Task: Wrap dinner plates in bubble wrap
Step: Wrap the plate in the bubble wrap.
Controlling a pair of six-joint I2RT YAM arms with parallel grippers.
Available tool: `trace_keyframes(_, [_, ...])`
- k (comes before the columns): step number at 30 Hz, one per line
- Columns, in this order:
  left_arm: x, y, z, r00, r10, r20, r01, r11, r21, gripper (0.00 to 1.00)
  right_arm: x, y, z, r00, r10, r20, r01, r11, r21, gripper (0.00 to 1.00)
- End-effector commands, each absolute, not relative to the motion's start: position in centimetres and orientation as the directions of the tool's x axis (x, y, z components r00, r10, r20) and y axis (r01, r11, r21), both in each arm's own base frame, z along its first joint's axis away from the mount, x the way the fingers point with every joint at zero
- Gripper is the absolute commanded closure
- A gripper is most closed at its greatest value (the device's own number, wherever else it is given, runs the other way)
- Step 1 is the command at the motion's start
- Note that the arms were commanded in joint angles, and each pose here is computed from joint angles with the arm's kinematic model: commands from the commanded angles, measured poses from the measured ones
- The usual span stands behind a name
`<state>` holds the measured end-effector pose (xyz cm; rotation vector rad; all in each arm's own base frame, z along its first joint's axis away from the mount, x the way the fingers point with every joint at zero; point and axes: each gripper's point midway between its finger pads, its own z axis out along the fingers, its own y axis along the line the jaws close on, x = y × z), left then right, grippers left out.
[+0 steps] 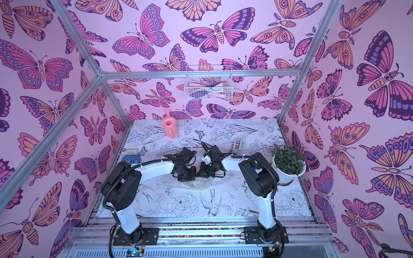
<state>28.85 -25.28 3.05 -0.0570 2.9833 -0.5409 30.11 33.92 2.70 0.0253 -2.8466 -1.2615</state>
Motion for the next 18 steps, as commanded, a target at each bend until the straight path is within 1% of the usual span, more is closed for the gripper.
trace_keyframes(1, [30.0, -22.1, 6.1, -0.983, -0.083, -0.165, -0.031, 0.954, -0.298, 0.89, 28.7, 32.3, -0.4, -0.997, -0.013, 0.075, 0.04, 0.749, 0.661, 1.0])
trace_keyframes(4, [31.8, -19.3, 8.3, -0.969, -0.111, -0.222, -0.042, 0.955, -0.294, 0.84, 28.6, 32.2, -0.3, -0.997, -0.016, 0.074, 0.037, 0.751, 0.659, 1.0])
trace_keyframes(6, [33.1, -17.1, 8.7, -0.962, -0.127, -0.243, -0.051, 0.954, -0.295, 0.79, 28.6, 32.2, -0.2, -0.997, -0.018, 0.071, 0.034, 0.751, 0.659, 1.0])
trace_keyframes(9, [35.2, -14.5, 8.5, -0.961, -0.143, -0.236, -0.062, 0.945, -0.322, 0.71, 28.6, 32.1, 0.0, -0.997, -0.017, 0.07, 0.033, 0.751, 0.659, 1.0])
trace_keyframes(14, [38.8, -11.9, 7.7, -0.964, -0.135, -0.229, -0.04, 0.925, -0.378, 0.61, 28.6, 32.2, 0.2, -0.997, -0.019, 0.071, 0.032, 0.75, 0.661, 1.0])
trace_keyframes(16, [40.1, -10.8, 7.3, -0.963, -0.14, -0.23, -0.042, 0.923, -0.383, 0.49, 28.6, 32.2, 0.2, -0.997, -0.018, 0.071, 0.033, 0.751, 0.66, 1.0])
trace_keyframes(18, [41.2, -10.2, 6.8, -0.964, -0.142, -0.225, -0.041, 0.915, -0.4, 0.48, 28.5, 32.2, 0.2, -0.997, -0.017, 0.073, 0.036, 0.751, 0.66, 1.0])
